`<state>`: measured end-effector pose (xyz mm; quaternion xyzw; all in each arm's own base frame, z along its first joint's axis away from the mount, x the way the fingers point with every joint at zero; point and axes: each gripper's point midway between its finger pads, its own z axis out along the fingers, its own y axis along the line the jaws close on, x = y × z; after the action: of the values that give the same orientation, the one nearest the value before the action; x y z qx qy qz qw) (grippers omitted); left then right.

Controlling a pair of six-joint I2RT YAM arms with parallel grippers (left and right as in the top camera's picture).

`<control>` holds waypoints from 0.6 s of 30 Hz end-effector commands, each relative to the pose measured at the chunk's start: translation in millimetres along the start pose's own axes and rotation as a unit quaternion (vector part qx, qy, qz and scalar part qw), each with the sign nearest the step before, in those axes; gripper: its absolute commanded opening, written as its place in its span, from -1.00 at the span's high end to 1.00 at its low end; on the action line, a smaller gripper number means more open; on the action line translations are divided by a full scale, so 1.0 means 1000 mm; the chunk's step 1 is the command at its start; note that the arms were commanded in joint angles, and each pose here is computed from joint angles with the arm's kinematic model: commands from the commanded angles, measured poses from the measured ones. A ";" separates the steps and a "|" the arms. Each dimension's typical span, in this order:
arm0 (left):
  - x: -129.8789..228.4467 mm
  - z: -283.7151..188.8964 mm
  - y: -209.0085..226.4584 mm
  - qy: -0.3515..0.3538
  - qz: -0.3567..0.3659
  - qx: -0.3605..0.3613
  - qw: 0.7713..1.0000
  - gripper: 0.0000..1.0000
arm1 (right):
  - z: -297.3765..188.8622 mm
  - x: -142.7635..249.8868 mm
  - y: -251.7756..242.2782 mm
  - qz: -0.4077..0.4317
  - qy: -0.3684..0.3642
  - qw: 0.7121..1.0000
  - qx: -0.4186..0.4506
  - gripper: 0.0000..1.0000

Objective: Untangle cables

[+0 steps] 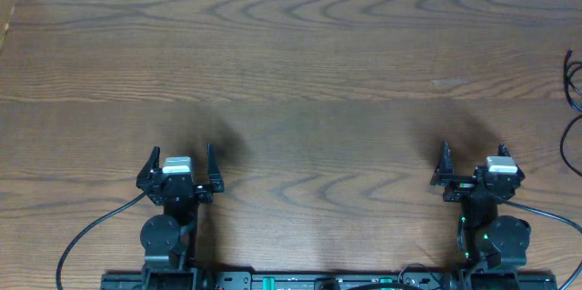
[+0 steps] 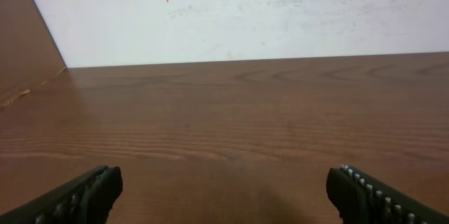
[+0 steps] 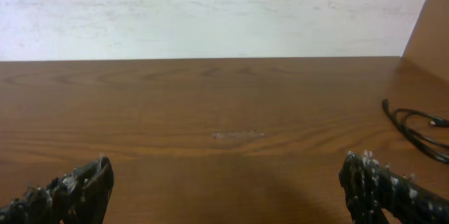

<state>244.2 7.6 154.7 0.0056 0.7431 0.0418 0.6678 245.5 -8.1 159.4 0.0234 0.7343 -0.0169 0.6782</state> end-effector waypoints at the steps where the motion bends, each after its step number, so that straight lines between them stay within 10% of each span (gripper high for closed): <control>1: 0.018 0.001 -0.003 0.025 0.005 0.007 1.000 -0.96 | 0.000 0.002 0.000 -0.017 -0.002 1.000 -0.001 -0.99; 18: 0.018 0.001 -0.003 0.025 0.005 0.007 1.000 -0.96 | 0.000 0.002 0.000 -0.024 -0.002 1.000 -0.002 -0.99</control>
<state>244.2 7.6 154.7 0.0056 0.7431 0.0418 0.6678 245.6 -8.0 159.2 0.0120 0.7347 -0.0268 0.6777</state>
